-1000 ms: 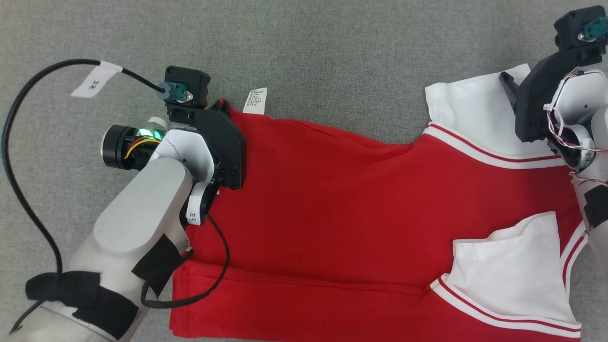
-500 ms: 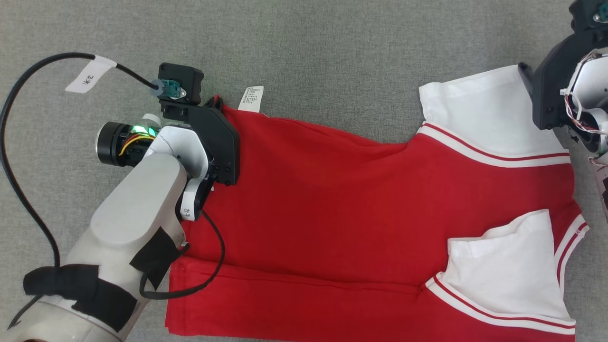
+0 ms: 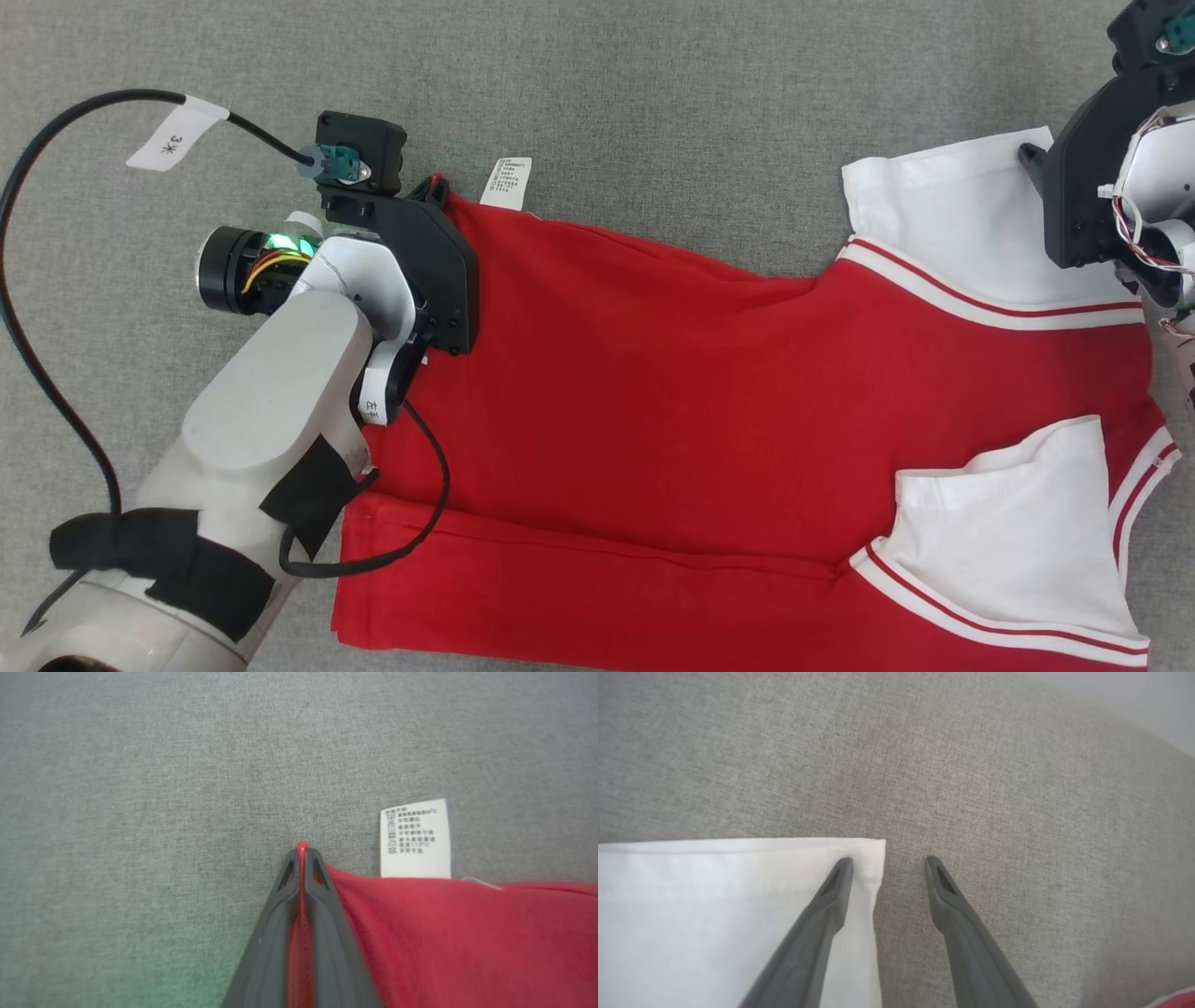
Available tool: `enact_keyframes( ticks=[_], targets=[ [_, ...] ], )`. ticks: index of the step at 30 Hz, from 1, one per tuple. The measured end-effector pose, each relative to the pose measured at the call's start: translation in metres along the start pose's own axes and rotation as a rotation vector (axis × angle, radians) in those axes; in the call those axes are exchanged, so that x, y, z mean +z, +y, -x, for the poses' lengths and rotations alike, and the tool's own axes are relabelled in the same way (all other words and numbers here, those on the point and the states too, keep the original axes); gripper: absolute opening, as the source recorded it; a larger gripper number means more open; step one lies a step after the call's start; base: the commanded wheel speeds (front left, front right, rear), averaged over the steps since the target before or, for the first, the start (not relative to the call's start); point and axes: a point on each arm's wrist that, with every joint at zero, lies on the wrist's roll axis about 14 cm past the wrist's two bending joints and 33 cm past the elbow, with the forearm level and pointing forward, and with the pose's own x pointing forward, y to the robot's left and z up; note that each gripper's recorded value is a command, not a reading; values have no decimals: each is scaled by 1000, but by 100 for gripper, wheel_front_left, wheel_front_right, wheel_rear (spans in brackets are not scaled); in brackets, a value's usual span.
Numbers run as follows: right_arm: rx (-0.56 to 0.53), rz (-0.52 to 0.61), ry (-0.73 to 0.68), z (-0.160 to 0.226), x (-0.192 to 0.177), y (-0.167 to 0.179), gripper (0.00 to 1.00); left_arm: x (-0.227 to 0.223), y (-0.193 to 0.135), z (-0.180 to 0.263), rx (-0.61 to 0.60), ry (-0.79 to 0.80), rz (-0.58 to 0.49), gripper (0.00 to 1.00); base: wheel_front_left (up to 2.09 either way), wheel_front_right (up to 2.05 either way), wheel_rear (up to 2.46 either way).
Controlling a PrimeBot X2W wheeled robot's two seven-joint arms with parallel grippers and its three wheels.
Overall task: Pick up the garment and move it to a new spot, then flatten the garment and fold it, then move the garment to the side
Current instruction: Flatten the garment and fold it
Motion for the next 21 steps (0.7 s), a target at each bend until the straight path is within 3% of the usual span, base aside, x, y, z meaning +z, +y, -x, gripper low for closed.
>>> enact_keyframes(
  ticks=[1,3,4,5,21],
  targets=[
    [6,0,2,-1,0,2,78,0,0,0,0,0,0,0,0,0,0],
    [23,-10,2,-3,0,7,37,-1,1,-1,1,-1,3,0,0,0,0],
    [27,-7,3,-4,0,9,27,-1,1,-1,1,-3,3,0,0,0,0],
    [31,2,-2,-4,0,11,0,-1,1,-1,1,-3,4,0,0,0,0],
    [-15,-39,-299,41,35,-9,0,24,13,20,49,-128,14,0,0,0,0]
  ],
)
